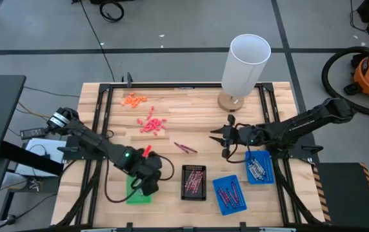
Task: Sort crayons
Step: Put the red crayon into the left blue bin
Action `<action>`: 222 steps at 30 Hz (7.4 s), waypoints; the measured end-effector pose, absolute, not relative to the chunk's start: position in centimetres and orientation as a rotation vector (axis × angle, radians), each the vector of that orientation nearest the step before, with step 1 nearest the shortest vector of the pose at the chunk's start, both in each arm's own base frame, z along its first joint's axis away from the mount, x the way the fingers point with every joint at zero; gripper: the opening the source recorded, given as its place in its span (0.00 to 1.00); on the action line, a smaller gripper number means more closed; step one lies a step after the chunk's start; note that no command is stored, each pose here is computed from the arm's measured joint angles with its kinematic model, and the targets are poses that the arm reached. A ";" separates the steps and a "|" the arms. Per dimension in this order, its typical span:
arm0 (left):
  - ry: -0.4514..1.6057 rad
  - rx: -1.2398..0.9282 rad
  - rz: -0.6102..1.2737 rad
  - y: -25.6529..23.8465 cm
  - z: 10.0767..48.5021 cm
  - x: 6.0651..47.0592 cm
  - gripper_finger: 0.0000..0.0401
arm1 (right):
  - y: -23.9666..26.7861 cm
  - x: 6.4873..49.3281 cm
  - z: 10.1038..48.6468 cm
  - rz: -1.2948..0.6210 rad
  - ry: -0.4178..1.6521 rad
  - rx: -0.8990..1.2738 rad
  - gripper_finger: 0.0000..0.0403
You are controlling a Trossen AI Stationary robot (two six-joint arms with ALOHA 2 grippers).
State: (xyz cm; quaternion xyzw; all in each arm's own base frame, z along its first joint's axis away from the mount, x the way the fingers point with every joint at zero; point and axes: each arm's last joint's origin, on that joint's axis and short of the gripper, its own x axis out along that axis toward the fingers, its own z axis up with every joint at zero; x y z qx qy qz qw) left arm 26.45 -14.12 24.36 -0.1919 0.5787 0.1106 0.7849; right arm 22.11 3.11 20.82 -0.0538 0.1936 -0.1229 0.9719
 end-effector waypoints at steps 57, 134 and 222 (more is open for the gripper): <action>0.792 0.232 -0.198 1.3 13.0 37.5 0.38 | 5.0 22.0 20.8 -0.252 0.346 0.050 0.27; 0.198 0.259 -0.026 2.4 19.6 39.8 0.05 | 5.2 22.4 26.3 -0.256 -0.141 -0.287 0.51; -0.102 0.243 -0.130 -1.0 22.8 40.1 0.49 | 6.0 21.1 26.6 -0.131 -0.110 -0.090 0.11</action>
